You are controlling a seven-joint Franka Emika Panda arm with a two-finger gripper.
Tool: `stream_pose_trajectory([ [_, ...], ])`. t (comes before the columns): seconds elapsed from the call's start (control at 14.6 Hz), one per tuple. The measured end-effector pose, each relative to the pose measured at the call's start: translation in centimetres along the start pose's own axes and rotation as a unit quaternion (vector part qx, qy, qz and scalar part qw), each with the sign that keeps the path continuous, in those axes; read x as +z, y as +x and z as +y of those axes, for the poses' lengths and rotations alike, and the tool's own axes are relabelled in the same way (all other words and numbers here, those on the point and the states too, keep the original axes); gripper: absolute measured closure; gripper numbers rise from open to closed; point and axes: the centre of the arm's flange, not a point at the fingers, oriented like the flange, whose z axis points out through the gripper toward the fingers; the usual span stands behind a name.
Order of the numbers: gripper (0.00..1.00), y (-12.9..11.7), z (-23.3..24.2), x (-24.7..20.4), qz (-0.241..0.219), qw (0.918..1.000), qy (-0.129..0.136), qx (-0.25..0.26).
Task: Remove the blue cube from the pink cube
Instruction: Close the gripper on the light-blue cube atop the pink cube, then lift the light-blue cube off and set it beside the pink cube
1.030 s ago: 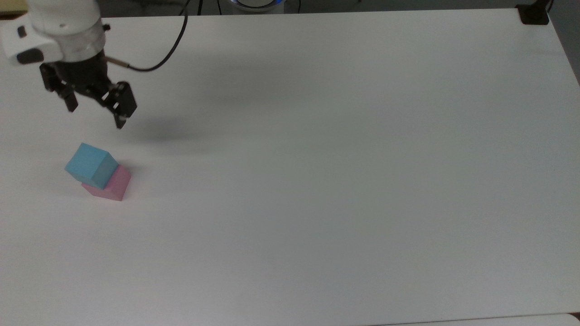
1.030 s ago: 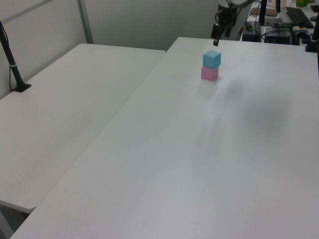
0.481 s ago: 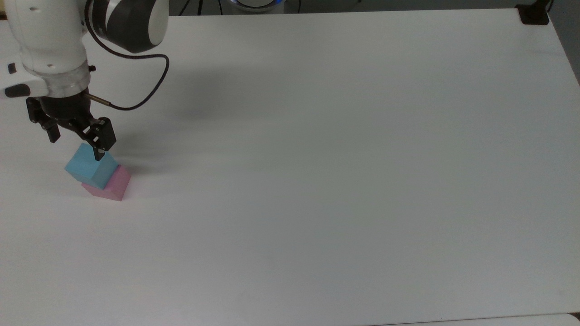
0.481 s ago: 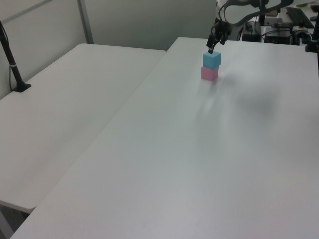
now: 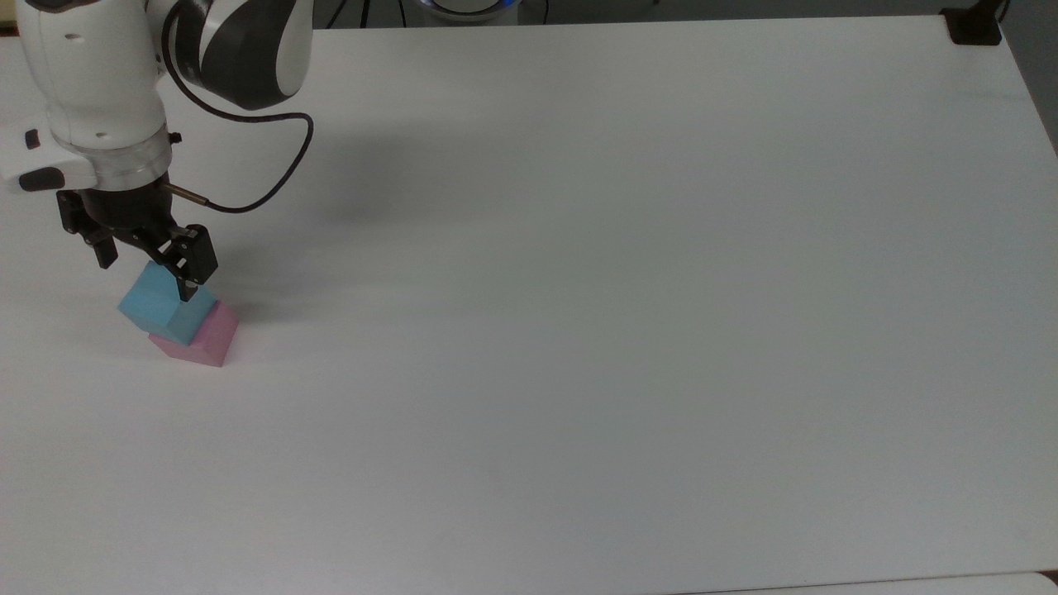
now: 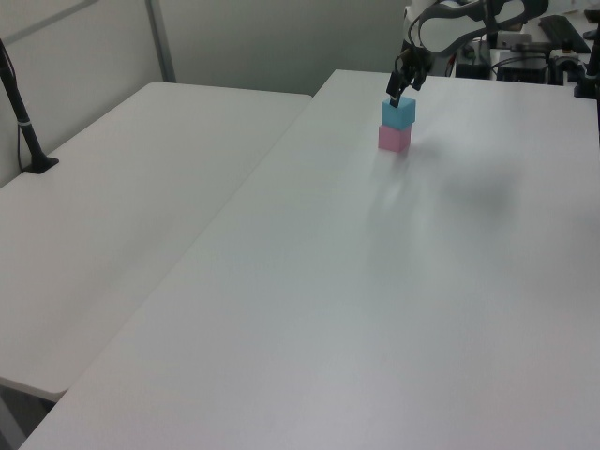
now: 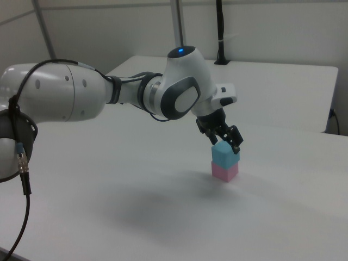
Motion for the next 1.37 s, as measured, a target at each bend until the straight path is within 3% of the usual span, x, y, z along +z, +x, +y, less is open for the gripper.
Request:
stream_pose_trajectory([
  [0.27, 0.07, 0.0, -0.5, 0.9, 0.009, 1.0000, 0.001, 0.001],
  [0.41, 0.27, 0.0, -0.9, 1.3, 0.008, 1.0000, 0.002, -0.001],
  [0.55, 0.32, 0.0, -1.1, 1.2, 0.008, 1.0000, 0.002, -0.002],
  [0.69, 0.46, 0.1, -1.2, 0.9, 0.011, 0.9999, 0.003, -0.003],
  [0.96, 0.47, 0.3, -3.2, -1.4, 0.006, 0.9998, 0.015, -0.014],
  [1.17, 0.49, -0.1, -8.7, -3.1, 0.000, 0.9984, 0.032, -0.048],
  [1.37, 0.49, -1.9, -15.4, -0.7, -0.018, 0.9971, 0.042, -0.061],
])
